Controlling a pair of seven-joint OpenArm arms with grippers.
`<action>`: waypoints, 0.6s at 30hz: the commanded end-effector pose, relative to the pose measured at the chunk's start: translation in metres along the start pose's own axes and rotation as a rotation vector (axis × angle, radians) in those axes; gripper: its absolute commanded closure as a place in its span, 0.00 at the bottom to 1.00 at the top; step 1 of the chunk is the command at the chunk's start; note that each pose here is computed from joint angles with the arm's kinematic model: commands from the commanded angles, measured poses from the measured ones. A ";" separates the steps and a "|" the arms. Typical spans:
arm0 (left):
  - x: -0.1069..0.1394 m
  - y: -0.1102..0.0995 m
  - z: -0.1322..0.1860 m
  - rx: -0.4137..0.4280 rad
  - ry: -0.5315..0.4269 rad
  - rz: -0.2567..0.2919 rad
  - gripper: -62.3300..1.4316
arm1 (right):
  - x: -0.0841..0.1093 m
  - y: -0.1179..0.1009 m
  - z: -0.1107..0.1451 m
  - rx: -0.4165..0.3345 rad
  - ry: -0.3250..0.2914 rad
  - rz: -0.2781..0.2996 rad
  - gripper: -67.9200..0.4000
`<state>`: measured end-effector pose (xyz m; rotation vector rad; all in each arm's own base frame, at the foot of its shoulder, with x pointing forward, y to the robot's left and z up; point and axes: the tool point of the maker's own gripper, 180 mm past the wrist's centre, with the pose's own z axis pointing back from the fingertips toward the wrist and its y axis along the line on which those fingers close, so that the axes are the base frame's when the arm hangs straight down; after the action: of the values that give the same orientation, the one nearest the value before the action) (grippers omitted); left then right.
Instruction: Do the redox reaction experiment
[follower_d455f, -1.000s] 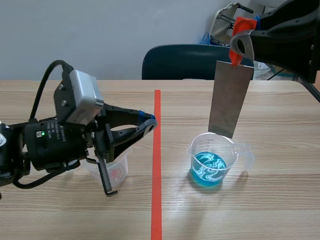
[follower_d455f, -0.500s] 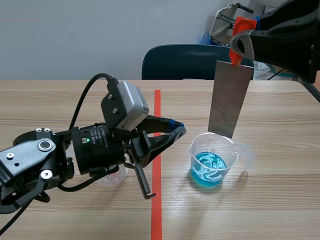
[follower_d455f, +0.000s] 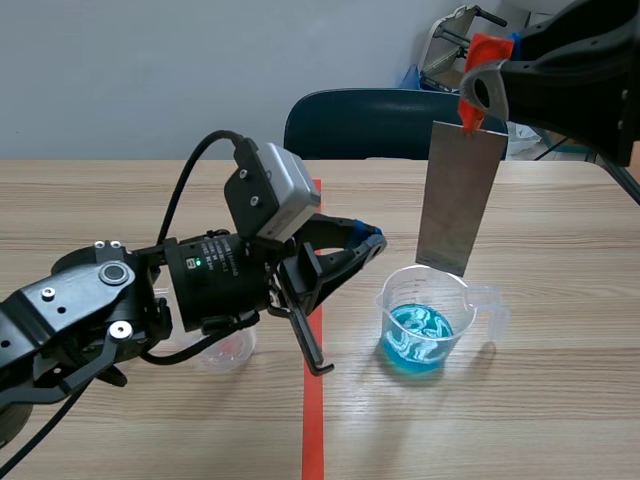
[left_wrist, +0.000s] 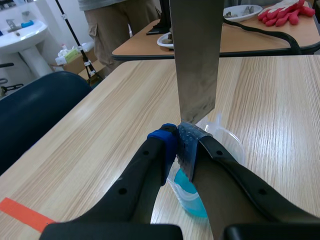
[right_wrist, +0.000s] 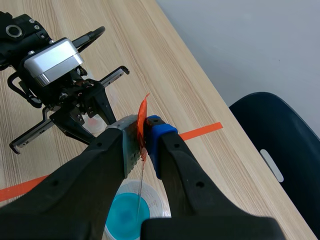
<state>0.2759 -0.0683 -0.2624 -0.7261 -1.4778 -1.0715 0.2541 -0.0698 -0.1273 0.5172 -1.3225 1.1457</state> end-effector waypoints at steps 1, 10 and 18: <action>0.012 0.002 -0.004 0.009 -0.043 0.003 0.94 | 0.009 0.002 0.000 0.009 -0.035 0.008 0.98; 0.012 0.002 -0.004 0.009 -0.043 0.003 0.94 | 0.009 0.002 0.000 0.009 -0.035 0.008 0.98; 0.009 0.001 -0.003 0.007 -0.035 0.007 0.93 | 0.009 0.002 0.000 0.009 -0.035 0.008 0.98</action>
<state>0.2759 -0.0681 -0.2631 -0.7255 -1.4757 -1.0710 0.2541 -0.0698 -0.1273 0.5169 -1.3222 1.1458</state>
